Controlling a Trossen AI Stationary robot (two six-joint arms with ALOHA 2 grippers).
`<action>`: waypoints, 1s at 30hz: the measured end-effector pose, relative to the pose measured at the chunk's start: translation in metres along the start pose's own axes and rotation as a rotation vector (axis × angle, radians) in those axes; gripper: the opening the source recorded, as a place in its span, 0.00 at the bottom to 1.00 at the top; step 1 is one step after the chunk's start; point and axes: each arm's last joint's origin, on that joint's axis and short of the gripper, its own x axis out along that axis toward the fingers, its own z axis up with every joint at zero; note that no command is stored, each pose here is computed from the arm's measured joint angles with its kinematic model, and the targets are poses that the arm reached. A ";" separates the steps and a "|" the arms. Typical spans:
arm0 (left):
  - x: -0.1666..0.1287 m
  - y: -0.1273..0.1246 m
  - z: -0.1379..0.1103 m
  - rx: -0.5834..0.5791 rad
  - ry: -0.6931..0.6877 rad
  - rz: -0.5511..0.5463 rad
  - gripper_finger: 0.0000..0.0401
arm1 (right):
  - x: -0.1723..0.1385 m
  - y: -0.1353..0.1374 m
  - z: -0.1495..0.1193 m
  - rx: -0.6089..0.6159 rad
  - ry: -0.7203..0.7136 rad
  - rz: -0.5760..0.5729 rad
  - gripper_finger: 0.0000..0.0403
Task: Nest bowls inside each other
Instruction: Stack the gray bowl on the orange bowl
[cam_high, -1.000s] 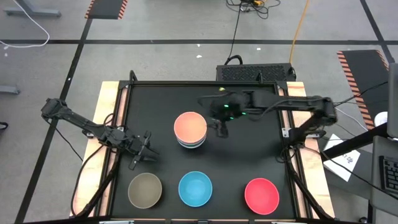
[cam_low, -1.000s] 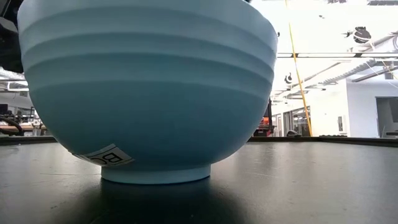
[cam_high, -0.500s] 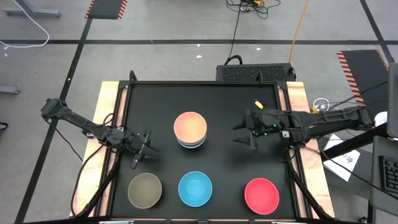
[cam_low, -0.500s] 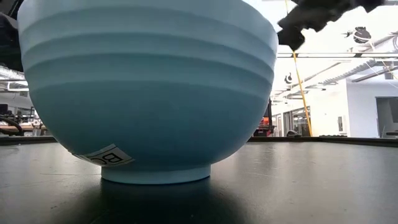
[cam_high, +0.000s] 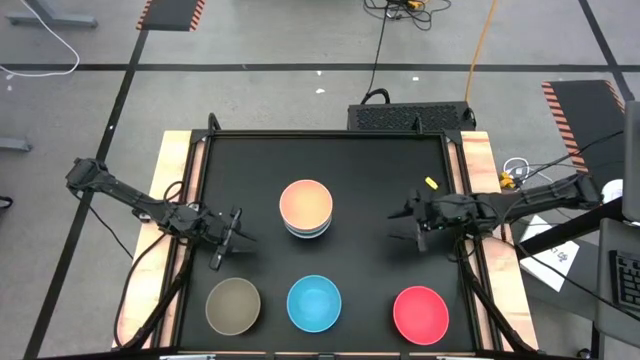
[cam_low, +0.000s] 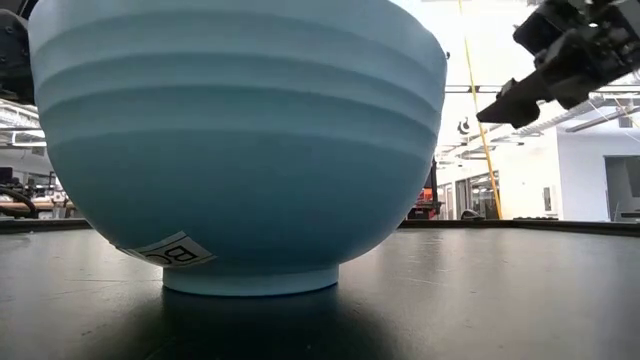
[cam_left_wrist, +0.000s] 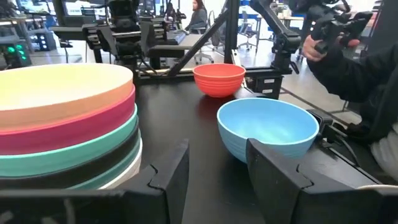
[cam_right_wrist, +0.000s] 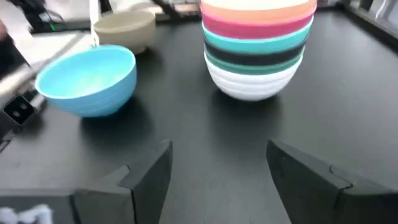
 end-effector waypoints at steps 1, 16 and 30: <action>0.000 0.000 0.000 0.000 0.000 0.000 0.40 | -0.001 -0.001 -0.005 0.001 -0.027 0.005 0.63; 0.002 -0.004 0.062 0.228 -0.015 0.041 0.40 | -0.016 -0.010 -0.038 0.009 -0.281 -0.084 0.63; -0.005 -0.029 0.197 0.199 0.286 0.179 0.40 | -0.016 -0.010 -0.040 -0.006 -0.267 -0.084 0.63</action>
